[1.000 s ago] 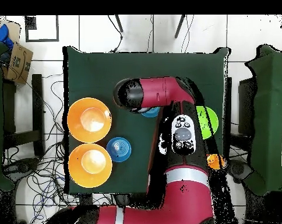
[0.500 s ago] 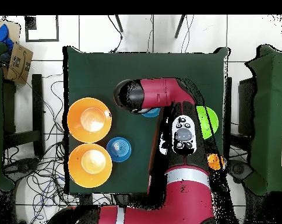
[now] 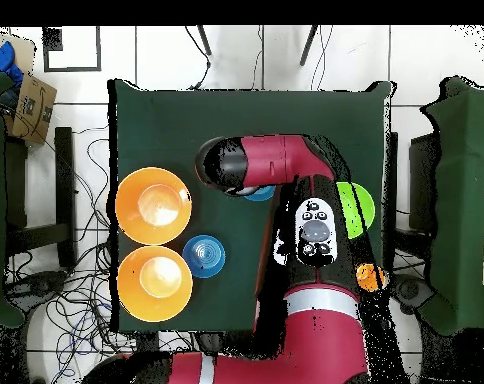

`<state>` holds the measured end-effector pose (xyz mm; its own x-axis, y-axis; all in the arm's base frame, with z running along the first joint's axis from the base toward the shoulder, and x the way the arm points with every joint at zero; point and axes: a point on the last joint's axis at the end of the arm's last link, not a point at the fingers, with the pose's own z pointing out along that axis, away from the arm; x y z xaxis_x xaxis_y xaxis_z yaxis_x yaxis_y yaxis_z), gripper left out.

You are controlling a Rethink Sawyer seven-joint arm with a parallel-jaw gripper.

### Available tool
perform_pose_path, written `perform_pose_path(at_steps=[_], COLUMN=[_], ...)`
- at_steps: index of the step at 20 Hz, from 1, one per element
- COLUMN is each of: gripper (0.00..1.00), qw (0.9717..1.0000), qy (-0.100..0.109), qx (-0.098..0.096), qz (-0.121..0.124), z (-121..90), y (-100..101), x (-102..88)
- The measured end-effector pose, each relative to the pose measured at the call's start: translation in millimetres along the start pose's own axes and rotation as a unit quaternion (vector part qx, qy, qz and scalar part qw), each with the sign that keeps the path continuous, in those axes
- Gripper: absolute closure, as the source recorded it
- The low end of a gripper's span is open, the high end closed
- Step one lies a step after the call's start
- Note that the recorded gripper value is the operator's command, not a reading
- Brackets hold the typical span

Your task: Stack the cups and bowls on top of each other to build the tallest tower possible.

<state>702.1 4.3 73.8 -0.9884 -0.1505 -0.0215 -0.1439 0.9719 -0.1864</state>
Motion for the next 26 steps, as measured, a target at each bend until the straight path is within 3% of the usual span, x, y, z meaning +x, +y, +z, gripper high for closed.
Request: perform_pose_path(at_steps=[18,23,26], gripper=[1.00,1.00,1.00], qw=[0.9997,0.9996,0.9998], qy=[0.023,0.020,0.003], qx=[-0.012,-0.018,-0.017], qz=[0.001,0.008,0.008], z=[8,7,10], y=[9,9,10], x=[21.0,22.1,21.5])
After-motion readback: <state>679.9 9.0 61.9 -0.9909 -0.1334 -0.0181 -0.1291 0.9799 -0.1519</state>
